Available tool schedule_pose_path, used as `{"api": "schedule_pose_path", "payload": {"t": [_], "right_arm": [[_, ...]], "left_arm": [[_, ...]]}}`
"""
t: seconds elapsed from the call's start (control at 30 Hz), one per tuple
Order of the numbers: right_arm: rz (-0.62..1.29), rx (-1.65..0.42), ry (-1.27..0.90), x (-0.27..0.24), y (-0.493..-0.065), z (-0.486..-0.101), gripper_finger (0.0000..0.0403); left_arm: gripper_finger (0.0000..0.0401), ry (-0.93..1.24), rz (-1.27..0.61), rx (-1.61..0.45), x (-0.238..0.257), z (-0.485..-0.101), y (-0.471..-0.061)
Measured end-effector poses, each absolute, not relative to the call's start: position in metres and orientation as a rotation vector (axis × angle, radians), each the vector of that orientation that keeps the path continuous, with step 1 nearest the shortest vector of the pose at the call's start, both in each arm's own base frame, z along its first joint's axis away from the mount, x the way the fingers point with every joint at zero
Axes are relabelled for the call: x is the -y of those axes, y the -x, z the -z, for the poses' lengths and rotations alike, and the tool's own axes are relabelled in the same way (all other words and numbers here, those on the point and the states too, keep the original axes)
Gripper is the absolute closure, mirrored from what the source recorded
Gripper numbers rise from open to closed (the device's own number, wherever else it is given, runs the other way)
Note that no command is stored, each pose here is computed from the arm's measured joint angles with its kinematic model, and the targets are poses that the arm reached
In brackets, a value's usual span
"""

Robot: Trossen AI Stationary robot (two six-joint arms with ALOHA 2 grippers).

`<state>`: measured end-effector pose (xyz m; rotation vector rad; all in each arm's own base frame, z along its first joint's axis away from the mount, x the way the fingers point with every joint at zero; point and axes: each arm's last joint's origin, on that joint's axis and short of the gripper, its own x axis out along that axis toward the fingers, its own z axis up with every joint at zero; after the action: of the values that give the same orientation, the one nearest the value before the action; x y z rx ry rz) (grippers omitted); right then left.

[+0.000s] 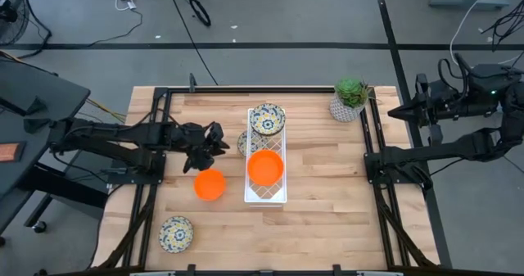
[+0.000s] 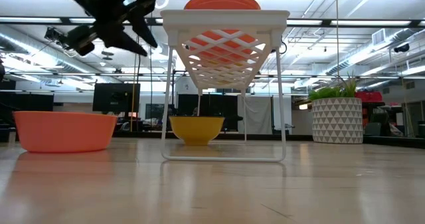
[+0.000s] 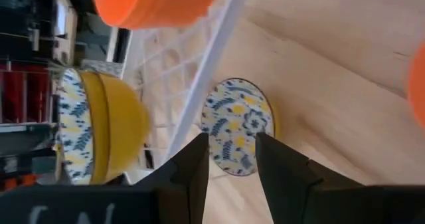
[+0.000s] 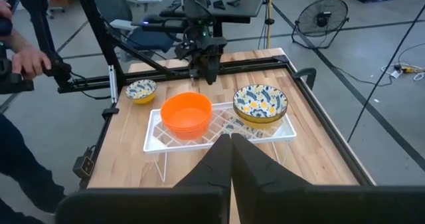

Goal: Pick & Place Mini bowls
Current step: Stack the yellow patterned bowl on top of the yellow patterned bowls on the shelf

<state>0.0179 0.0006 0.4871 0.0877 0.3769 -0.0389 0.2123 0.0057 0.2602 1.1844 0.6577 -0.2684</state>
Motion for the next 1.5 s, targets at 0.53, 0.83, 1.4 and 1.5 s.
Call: {"api": "schedule_pose_path", "payload": {"t": [0.53, 0.83, 1.4, 1.5], "right_arm": [[0.039, -0.374, -0.087, -0.001, -0.018, -0.487, 0.0392], [0.039, -0.374, -0.087, -0.001, -0.018, -0.487, 0.0392], [0.039, -0.374, -0.087, -0.001, -0.018, -0.487, 0.0392], [0.039, -0.374, -0.087, -0.001, -0.018, -0.487, 0.0392]], "left_arm": [[0.0273, -1.150, 0.238, -0.668, -0.019, -0.261, -0.210], [0.0273, -1.128, 0.233, -0.670, -0.026, -0.261, -0.210], [0.0273, -1.103, 0.297, -0.739, -0.030, -0.237, -0.231], [0.0273, -1.097, 0.314, -0.753, -0.030, -0.233, -0.234]]}}
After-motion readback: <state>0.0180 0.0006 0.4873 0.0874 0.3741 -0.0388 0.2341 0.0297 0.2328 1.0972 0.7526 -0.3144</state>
